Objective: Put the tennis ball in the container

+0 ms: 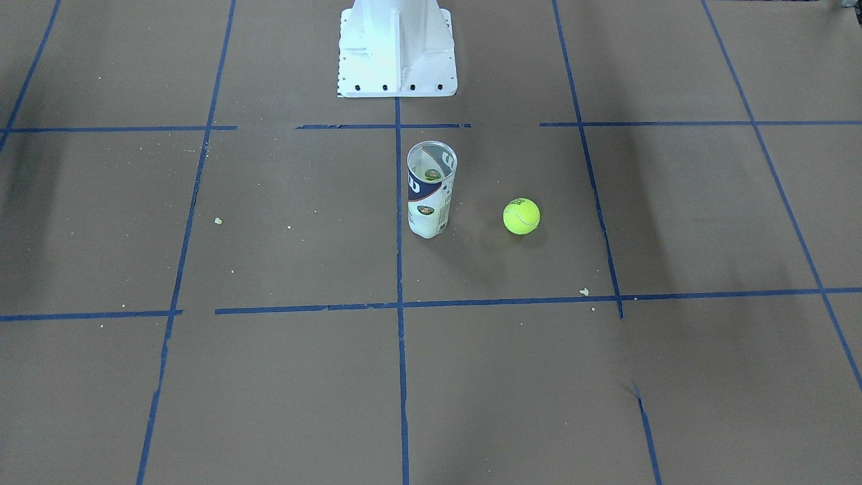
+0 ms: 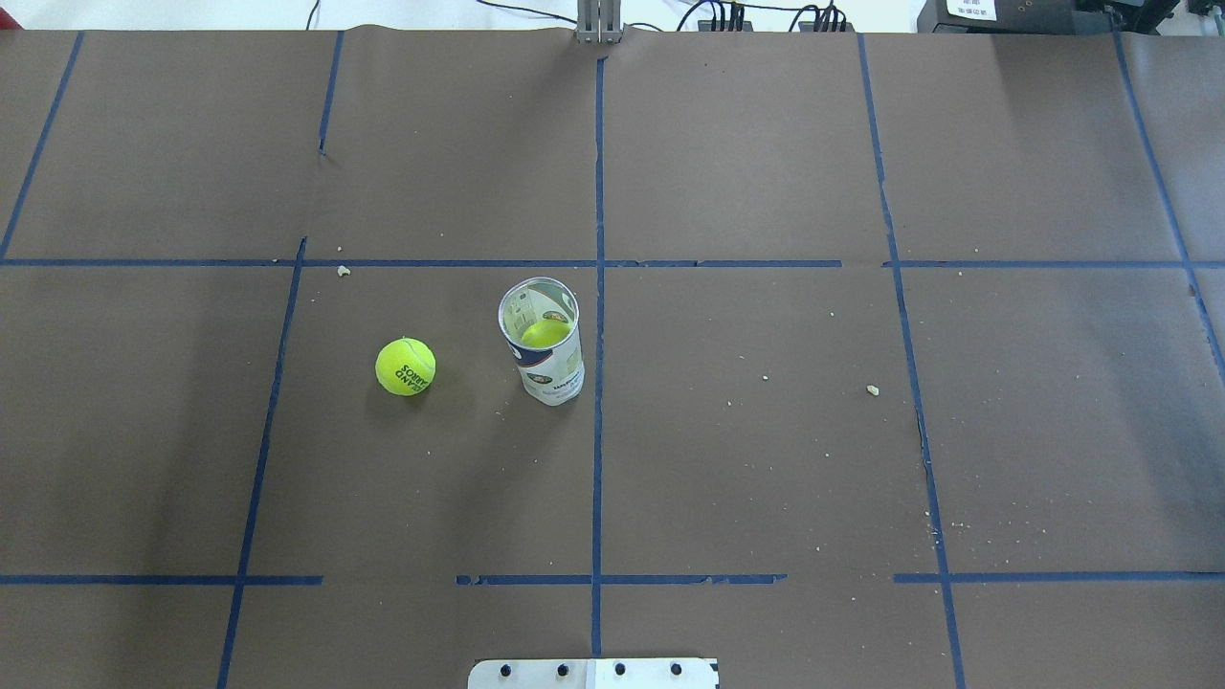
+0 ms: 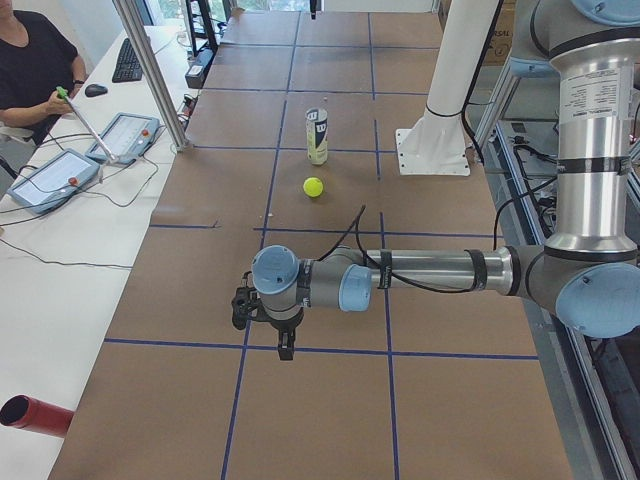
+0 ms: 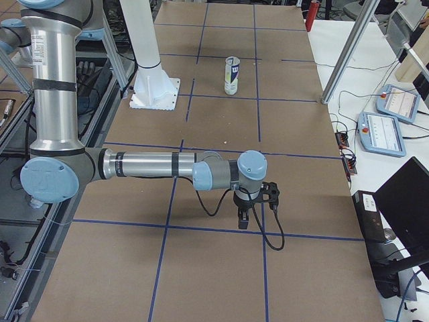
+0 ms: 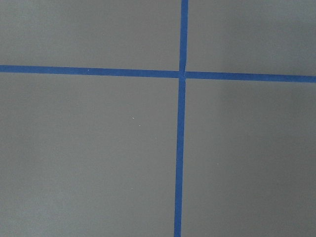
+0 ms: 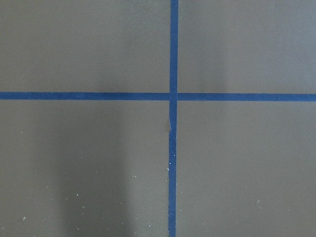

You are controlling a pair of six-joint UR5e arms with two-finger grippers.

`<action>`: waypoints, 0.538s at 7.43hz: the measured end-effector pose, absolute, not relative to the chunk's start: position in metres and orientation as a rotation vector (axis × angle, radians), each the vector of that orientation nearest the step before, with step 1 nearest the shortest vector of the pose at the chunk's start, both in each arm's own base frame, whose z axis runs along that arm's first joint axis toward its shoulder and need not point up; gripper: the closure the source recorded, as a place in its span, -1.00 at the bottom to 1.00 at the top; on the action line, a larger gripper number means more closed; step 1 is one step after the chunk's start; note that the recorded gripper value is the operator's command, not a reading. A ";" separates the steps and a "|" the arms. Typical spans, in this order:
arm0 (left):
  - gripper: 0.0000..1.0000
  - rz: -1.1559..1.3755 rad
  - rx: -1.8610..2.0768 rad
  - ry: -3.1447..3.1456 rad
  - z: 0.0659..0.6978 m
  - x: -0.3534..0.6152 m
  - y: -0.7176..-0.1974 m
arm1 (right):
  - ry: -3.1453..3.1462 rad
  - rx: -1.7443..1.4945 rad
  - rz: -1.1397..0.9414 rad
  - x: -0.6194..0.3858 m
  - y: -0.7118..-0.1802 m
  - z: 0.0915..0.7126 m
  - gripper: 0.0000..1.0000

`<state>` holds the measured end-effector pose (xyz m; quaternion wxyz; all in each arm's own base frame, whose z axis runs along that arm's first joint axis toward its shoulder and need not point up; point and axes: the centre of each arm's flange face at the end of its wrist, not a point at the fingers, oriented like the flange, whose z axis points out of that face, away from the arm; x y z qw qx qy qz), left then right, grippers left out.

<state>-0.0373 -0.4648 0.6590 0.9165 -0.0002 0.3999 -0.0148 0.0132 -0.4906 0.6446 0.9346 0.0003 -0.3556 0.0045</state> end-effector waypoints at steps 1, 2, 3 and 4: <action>-1.00 -0.030 0.001 0.823 0.658 -0.037 -0.465 | -0.727 0.001 0.009 0.013 -0.491 0.645 -1.00; -1.00 -0.029 0.007 0.822 0.655 -0.037 -0.466 | -0.727 0.001 0.010 0.013 -0.491 0.645 -1.00; -1.00 -0.025 0.024 0.823 0.645 -0.037 -0.468 | -0.727 0.001 0.009 0.013 -0.491 0.645 -1.00; -1.00 -0.021 0.053 0.824 0.627 -0.037 -0.469 | -0.727 0.001 0.009 0.013 -0.491 0.645 -1.00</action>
